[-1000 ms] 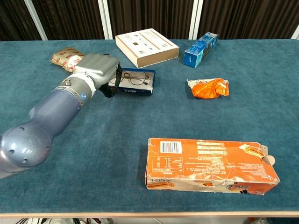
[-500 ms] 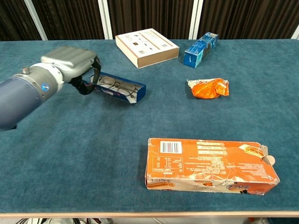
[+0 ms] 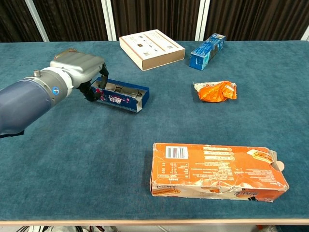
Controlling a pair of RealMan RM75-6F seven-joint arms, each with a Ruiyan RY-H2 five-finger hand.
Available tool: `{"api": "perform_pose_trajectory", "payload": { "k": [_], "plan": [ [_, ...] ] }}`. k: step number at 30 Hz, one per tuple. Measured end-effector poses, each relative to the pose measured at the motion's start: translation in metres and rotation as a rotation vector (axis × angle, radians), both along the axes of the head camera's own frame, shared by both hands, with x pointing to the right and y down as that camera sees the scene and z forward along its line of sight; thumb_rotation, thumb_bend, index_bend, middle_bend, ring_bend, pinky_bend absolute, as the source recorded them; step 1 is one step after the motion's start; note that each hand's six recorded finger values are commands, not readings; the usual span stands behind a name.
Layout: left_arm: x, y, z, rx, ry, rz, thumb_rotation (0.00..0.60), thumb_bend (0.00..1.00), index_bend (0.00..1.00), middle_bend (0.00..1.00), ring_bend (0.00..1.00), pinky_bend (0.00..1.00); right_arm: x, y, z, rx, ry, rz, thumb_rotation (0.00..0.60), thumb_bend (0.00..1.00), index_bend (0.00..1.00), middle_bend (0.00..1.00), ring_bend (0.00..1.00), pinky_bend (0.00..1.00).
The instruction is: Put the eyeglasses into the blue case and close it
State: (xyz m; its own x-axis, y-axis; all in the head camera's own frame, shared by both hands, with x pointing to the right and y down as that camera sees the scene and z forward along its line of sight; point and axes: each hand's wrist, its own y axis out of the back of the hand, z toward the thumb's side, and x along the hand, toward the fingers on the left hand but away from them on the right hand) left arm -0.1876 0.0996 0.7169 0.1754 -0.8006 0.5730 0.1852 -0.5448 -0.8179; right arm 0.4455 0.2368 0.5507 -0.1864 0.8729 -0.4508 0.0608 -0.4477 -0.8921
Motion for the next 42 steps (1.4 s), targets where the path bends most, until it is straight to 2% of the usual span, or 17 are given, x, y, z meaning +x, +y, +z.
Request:
{"api": "perform_pose_trajectory", "payload": {
  "k": [42],
  "plan": [
    [0.031, -0.035, -0.001, 0.026, 0.022, -0.086, 0.6, 0.46, 0.59, 0.19, 0.1, 0.17, 0.0, 0.0, 0.001, -0.006, 0.002, 0.0, 0.6, 0.25, 0.06, 0.04, 0.14, 0.16]
  ]
}}
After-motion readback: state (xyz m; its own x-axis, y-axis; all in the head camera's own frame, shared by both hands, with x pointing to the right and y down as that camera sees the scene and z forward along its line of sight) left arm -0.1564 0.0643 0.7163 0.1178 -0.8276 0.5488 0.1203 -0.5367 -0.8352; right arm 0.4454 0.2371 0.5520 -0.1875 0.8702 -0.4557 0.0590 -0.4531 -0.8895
